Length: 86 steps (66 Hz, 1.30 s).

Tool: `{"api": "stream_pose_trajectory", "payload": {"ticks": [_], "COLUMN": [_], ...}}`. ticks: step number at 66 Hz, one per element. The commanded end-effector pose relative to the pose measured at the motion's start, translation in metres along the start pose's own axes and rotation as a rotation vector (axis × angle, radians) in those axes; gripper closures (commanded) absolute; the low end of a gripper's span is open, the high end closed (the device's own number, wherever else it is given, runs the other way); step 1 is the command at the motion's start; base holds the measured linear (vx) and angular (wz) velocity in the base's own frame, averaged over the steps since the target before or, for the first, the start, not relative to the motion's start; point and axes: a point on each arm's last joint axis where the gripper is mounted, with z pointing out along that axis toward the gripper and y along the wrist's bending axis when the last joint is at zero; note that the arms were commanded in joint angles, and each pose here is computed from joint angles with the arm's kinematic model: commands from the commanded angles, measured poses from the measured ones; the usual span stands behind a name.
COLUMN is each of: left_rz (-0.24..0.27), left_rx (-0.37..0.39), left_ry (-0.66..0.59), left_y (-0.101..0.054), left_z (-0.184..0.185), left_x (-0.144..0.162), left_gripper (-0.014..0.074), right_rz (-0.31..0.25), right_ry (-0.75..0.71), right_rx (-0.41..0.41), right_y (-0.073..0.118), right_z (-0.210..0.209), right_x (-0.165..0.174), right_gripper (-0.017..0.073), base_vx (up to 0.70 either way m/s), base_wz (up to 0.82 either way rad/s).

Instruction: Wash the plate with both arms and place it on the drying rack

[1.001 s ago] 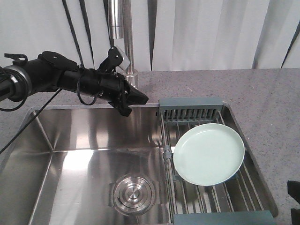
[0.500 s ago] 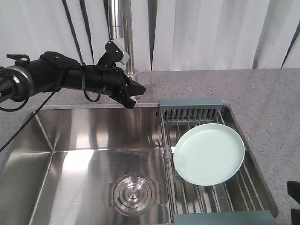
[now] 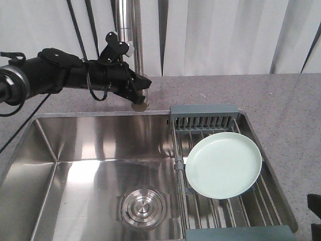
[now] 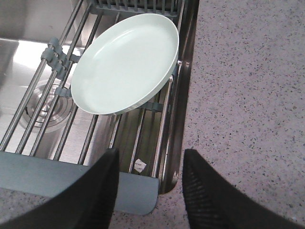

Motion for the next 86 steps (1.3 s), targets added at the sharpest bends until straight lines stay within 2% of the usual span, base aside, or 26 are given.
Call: {"api": "stream_pose_trajectory", "payload": {"ticks": [1,9,21,23,24,26,29,34,40,48,60,67,73,86], "left_rz": [0.050,0.011,-0.119,-0.156,-0.152,-0.176,-0.237,-0.298,-0.334,-0.363,-0.416,-0.464,-0.501,-0.533], "left_rx": [-0.068,-0.043,-0.074,-0.089,-0.095,-0.115,-0.156,-0.230,-0.330,-0.413,-0.476,-0.515,-0.531,-0.541], "left_ry": [-0.106,-0.094,0.015,0.038,0.050,0.072,0.102,0.151,0.183,0.194,0.205,0.198,0.206,0.210], "left_y": [-0.002,-0.006,-0.003,-0.001,-0.002,0.000,0.003,0.005,0.002,-0.012,-0.037,-0.052,-0.065,-0.097], "left_z": [-0.039,-0.058,-0.093,-0.100,-0.103,-0.110,-0.120,-0.137,-0.157,-0.178,-0.206,-0.221,-0.231,-0.246], "left_x": [-0.046,-0.054,-0.056,-0.055,-0.056,-0.055,-0.053,-0.047,-0.035,-0.011,0.024,0.041,0.056,0.078], "left_gripper": [0.0600,0.0600,0.0600,0.0600,0.0600,0.0600,0.0600,0.0600,0.0600,0.0600,0.0600,0.0600,0.0600,0.0600], "right_rz": [-0.004,-0.004,-0.004,-0.004,-0.004,-0.004,-0.004,-0.004,-0.004,-0.004,-0.004,-0.004,-0.004,-0.004], "right_ry": [-0.081,-0.081,-0.081,-0.081,-0.081,-0.081,-0.081,-0.081,-0.081,-0.081,-0.081,-0.082,-0.082,-0.082], "right_rx": [-0.001,-0.001,-0.001,-0.001,-0.001,-0.001,-0.001,-0.001,-0.001,-0.001,-0.001,-0.001,-0.001,-0.001], "right_y": [0.000,0.000,0.000,0.000,0.000,0.000,0.000,0.000,0.000,0.000,0.000,0.000,0.000,0.000], "right_z": [-0.005,-0.005,-0.005,-0.005,-0.005,-0.005,-0.005,-0.005,-0.005,-0.005,-0.005,-0.005,-0.005,-0.005], "right_x": [-0.011,-0.011,-0.011,-0.011,-0.011,-0.011,-0.011,-0.011,-0.011,-0.011,-0.011,-0.012,-0.012,-0.012], "right_gripper": [0.0240,0.0240,0.0240,0.0240,0.0240,0.0240,0.0240,0.0240,0.0240,0.0240,0.0240,0.0240,0.0240,0.0240], "base_vx": [0.00,0.00,0.00,0.00,0.00,0.00,0.00,0.00,0.00,0.00,0.00,0.00,0.00,0.00], "base_wz": [0.00,0.00,0.00,0.00,0.00,0.00,0.00,0.00,0.00,0.00,0.00,0.00,0.00,0.00]}}
